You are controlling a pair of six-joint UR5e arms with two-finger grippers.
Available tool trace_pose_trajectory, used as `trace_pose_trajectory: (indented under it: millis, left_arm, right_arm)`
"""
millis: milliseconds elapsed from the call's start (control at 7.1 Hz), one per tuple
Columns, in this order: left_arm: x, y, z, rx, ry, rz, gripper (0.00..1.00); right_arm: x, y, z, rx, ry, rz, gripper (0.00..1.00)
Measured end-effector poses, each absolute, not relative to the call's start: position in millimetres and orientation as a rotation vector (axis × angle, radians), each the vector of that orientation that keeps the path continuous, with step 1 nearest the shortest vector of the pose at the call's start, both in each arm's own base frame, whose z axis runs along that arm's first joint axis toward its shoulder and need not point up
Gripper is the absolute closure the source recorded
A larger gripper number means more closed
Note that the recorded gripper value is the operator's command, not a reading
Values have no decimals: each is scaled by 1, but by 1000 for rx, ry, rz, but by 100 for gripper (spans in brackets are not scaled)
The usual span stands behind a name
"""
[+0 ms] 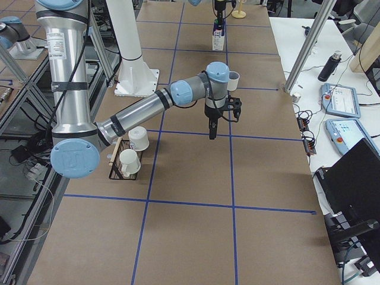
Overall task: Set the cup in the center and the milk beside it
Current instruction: 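Carry the milk carton with the left gripper beside the mug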
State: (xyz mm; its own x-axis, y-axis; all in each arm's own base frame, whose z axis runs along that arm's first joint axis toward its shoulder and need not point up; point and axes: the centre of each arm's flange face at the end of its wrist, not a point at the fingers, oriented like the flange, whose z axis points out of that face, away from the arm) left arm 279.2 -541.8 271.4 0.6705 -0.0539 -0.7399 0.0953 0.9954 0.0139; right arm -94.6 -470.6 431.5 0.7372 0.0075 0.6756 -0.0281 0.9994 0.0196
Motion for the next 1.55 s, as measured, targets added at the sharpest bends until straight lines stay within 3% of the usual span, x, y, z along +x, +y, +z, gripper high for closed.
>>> trace_pose_trajectory:
  millis: [423,704,1127,1408,1549]
  left_arm:
    - [375,-633,153,13,834,-110,65]
    - [421,-663,141,24,850,-77,65]
    - [446,-668,145,28,851,-47,62]
    - [459,-666,143,41,833,-39,2]
    - [462,-666,145,47,831,-36,2]
  right_arm:
    - [-88,-466,439,29,-736,11,0]
    - [-88,-466,438,30,-736,11,0]
    - [-88,-466,438,31,-737,10,0]
    - [-88,-466,439,29,-736,11,0]
    - [-88,-466,440,28,-736,12,0]
